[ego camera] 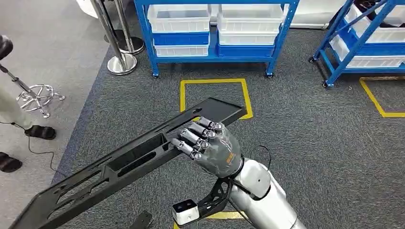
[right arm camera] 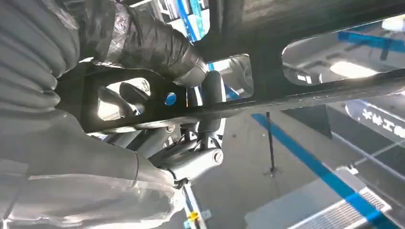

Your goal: Take the parts from the cabinet and place them on the table.

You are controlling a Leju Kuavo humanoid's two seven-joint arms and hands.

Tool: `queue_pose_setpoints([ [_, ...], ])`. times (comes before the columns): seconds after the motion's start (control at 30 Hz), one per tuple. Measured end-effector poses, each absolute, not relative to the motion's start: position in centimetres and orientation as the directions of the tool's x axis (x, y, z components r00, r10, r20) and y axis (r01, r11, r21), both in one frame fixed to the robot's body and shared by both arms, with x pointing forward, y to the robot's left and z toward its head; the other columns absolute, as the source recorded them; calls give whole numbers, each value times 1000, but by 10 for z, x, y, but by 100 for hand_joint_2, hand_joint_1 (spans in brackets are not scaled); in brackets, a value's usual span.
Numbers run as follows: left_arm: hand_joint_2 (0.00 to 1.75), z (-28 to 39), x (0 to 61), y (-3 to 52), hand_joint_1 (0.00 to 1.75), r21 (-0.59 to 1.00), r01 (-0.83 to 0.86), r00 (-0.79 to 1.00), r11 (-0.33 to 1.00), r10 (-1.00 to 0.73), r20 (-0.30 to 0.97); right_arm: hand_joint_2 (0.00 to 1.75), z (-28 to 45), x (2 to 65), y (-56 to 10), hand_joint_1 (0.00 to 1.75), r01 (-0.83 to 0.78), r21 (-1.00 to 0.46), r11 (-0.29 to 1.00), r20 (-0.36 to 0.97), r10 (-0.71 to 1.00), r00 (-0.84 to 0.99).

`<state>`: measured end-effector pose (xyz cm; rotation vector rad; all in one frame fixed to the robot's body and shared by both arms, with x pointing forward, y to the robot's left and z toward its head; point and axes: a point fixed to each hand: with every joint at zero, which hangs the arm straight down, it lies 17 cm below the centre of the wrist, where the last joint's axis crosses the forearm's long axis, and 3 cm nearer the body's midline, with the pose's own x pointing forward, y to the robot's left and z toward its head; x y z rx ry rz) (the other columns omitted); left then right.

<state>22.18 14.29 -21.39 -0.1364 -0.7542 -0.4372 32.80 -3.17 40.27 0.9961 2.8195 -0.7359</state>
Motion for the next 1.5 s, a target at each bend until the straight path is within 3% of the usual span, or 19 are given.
queue_pose_setpoints([
  [0.2, 175, -208, 238, 148, 0, 46, 415, 627, 909, -322, 709, 175, 417, 339, -44, 175, 571, -384, 725, -109, 579, -808],
  [0.43, 175, -207, 244, 153, 0, 58, 415, 619, 908, -329, 713, 175, 424, 342, -45, 175, 560, -372, 740, -86, 573, -815],
  [0.77, 175, -210, 237, 153, 0, 58, 428, 622, 902, -341, 705, 175, 433, 365, -68, 175, 469, -328, 820, 101, 524, -846],
  [1.5, 175, -212, 233, 152, 0, 62, 435, 627, 898, -352, 695, 175, 437, 361, -53, 175, 443, -340, 829, 69, 492, -868],
])
